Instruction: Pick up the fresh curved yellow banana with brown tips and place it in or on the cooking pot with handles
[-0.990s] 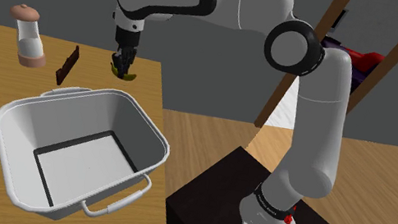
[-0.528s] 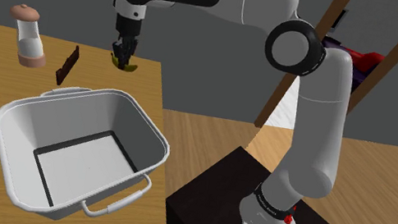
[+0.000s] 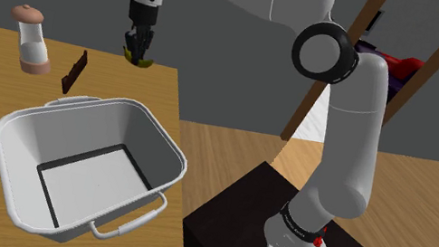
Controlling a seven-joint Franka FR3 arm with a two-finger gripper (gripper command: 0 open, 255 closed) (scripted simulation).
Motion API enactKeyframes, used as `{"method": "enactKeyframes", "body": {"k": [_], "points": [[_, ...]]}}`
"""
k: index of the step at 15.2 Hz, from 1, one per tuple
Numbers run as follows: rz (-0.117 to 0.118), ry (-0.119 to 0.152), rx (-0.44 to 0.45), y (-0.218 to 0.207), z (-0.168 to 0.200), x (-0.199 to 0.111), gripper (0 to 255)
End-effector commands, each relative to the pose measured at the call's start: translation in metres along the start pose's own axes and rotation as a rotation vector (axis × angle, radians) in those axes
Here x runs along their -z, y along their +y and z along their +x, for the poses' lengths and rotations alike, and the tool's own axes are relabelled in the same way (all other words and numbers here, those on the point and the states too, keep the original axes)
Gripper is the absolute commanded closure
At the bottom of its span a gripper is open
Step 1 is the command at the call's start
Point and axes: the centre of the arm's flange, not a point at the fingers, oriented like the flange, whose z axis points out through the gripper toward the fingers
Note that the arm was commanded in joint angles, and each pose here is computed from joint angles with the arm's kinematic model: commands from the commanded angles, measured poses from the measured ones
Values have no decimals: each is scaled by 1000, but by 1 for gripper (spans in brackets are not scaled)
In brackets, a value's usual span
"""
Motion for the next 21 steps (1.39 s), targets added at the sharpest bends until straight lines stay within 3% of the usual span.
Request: {"method": "enactKeyframes", "body": {"k": [1, 16, 21], "points": [[0, 0, 0, 0, -1, 11, 255], [0, 0, 0, -8, -3, 88, 255], [0, 0, 0, -71, -23, 81, 255]]}}
